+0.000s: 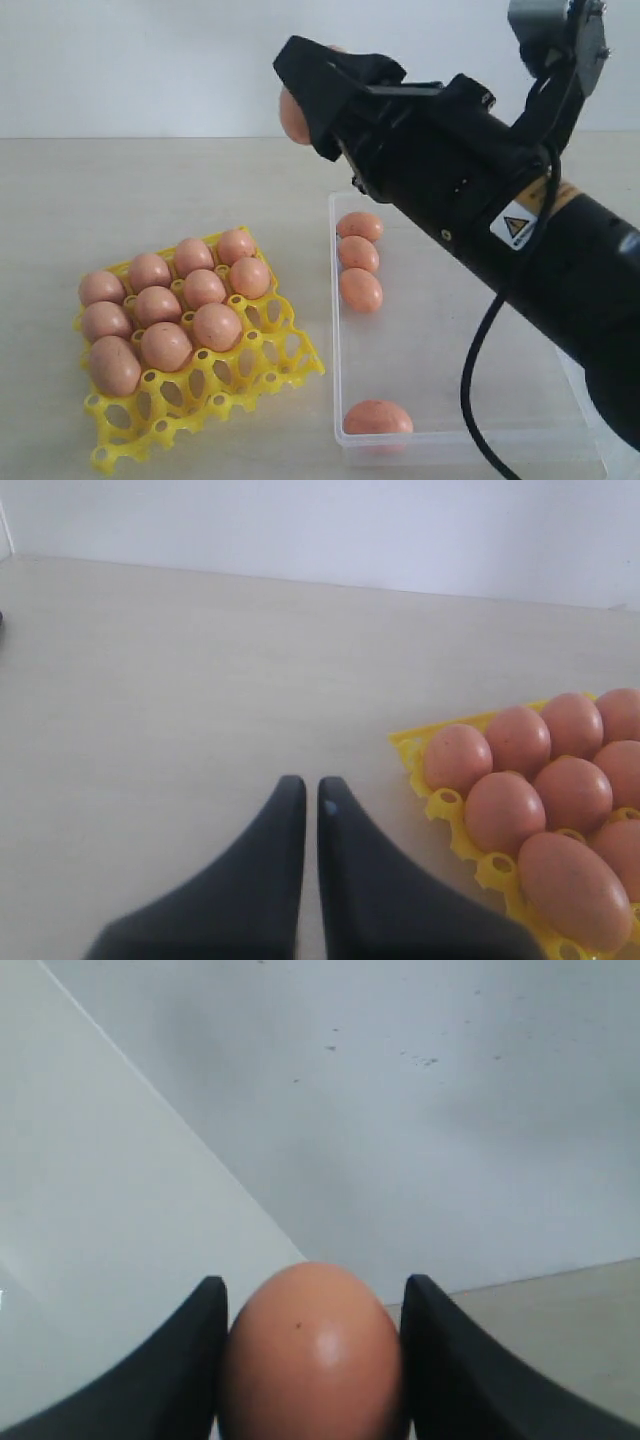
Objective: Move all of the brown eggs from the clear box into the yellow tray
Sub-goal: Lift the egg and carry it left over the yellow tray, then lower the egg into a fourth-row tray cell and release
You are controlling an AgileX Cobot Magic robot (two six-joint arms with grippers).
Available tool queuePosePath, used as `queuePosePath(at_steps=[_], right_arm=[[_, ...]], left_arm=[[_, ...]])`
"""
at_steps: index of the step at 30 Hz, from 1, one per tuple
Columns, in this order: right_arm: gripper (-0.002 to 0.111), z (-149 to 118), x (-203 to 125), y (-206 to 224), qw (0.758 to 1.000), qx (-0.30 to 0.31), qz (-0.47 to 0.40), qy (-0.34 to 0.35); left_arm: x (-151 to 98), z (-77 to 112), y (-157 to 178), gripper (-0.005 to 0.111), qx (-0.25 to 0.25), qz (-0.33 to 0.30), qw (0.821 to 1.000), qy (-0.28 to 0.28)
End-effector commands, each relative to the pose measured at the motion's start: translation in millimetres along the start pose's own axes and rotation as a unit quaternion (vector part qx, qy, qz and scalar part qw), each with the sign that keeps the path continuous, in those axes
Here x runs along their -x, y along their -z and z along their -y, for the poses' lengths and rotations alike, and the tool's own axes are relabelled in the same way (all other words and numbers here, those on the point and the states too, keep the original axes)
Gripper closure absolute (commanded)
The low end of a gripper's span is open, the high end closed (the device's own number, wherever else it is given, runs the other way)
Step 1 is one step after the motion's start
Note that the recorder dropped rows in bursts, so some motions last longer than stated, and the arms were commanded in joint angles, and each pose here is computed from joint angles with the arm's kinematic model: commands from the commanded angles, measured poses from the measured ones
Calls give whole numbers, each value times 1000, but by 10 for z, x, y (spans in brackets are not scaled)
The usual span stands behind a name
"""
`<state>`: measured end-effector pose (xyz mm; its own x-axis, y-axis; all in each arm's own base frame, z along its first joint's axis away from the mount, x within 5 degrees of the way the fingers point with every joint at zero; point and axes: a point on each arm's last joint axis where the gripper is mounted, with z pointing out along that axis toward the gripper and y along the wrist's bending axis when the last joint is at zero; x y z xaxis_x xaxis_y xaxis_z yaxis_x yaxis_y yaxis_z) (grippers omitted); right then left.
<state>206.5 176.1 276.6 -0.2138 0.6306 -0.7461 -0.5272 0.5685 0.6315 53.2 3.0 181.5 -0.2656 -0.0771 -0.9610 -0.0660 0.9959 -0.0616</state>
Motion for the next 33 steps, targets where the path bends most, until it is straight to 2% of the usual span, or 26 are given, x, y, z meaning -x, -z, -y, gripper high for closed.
queuePosePath(at_steps=[1,3,5,6,8,10,11,12,14,16,19,21,23,33], right_arm=[[108,-101,336,-263,991,127,-15,-42],[108,-62,541,-448,975,212,-61,-41],[108,59,649,-599,962,245,-114,-45],[108,107,604,-631,956,251,-150,-38],[108,182,334,-607,931,265,-250,16],[108,241,-26,-527,885,274,-374,39],[108,279,-309,-476,849,277,-448,55],[108,296,-404,-475,841,270,-464,64],[108,378,-555,-528,847,223,-476,84],[108,476,-615,-606,866,154,-465,101],[108,658,-615,-706,893,36,-434,111],[108,754,-615,-735,901,-15,-421,102],[108,820,-641,-743,901,-37,-419,104],[108,1060,-887,-882,894,-43,-431,119]], left_arm=[[-3,-1,0,103,1,3,1000,-1],[-3,-1,0,103,1,3,1000,-1],[-3,-1,0,103,1,3,1000,-1],[-3,-1,0,103,1,3,1000,-1],[-3,-1,0,103,1,3,1000,-1],[-3,-1,0,103,1,3,1000,-1],[-3,-1,0,103,1,3,1000,-1],[-3,-1,0,103,1,3,1000,-1],[-3,-1,0,103,1,3,1000,-1],[-3,-1,0,103,1,3,1000,-1],[-3,-1,0,103,1,3,1000,-1],[-3,-1,0,103,1,3,1000,-1],[-3,-1,0,103,1,3,1000,-1],[-3,-1,0,103,1,3,1000,-1]])
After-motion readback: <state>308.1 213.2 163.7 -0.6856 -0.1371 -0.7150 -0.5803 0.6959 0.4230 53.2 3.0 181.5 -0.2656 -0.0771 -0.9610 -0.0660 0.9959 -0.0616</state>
